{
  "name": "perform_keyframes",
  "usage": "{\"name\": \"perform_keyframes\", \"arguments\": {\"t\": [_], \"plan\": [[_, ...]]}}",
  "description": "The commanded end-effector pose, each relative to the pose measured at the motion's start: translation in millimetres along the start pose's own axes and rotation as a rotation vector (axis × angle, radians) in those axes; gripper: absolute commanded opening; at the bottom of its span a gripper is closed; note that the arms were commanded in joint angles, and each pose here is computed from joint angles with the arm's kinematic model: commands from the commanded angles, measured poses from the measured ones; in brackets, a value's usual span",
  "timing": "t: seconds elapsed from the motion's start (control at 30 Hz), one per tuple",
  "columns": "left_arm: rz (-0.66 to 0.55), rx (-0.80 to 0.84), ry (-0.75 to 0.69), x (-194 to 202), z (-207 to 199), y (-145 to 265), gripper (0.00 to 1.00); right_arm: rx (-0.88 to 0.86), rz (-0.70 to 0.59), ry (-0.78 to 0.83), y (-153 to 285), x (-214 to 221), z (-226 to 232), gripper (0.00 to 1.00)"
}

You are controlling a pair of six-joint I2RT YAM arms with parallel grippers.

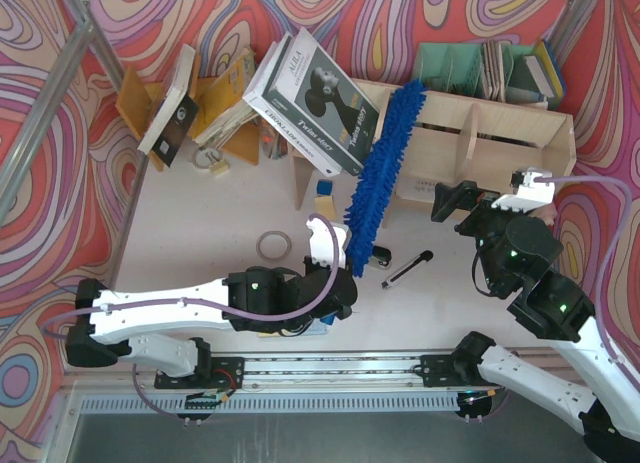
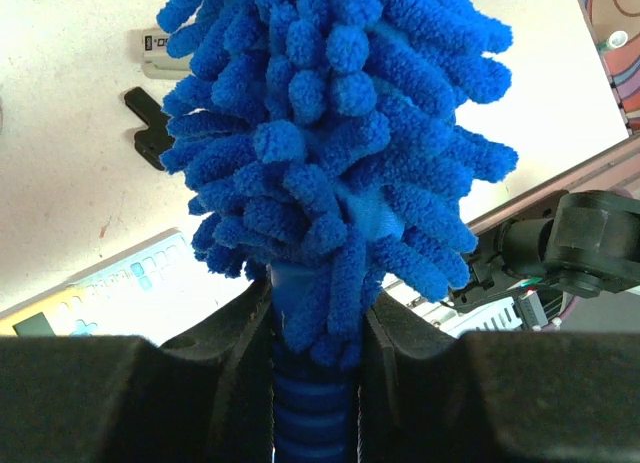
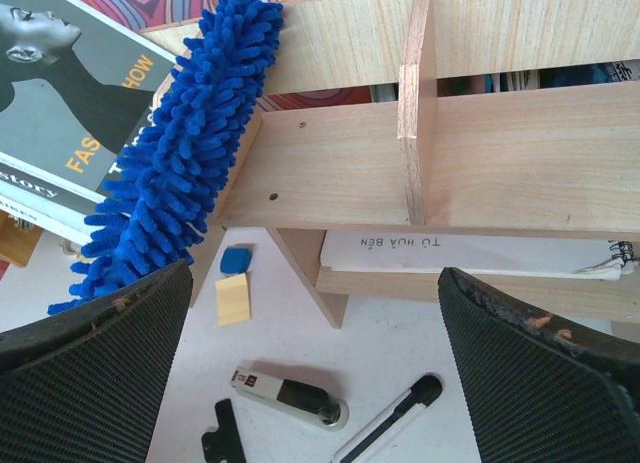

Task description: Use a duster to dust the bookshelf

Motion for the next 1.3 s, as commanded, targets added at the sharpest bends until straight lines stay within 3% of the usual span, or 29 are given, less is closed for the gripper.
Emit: {"name": "perform_keyframes", "arguments": {"t": [0.0, 0.53, 0.97, 1.27], "plan": [[-0.058, 0.003, 0.016, -13.3, -5.9, -1.9, 0.00, 0.006, -0.021, -0.004, 0.4, -3.0, -2.0, 0.99], [0.042, 0.015, 0.016, 18.9, 1.1, -13.3, 0.00, 0.002, -0.015, -0.011, 1.0, -0.8, -2.0, 0.99], [-0.035, 0.041, 0.012, -14.6, -12.3, -6.4, 0.00, 0.001, -0.013, -0.024, 3.6, -1.6, -3.4, 0.99], [0.024, 0.023, -0.005, 1.8, -10.2, -12.0, 0.00, 0.006, -0.017, -0.030, 5.6, -0.6, -6.8, 0.99]]}}
Point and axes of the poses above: each gripper's point midway between its finger pads, its own y axis back along the fingers, its own z axis along the line the jaws close on, x = y × z, the point moved 1 cm from there along y, back along the fingers, and after that the axes turned 8 degrees about -y, right-handed, at the moved point
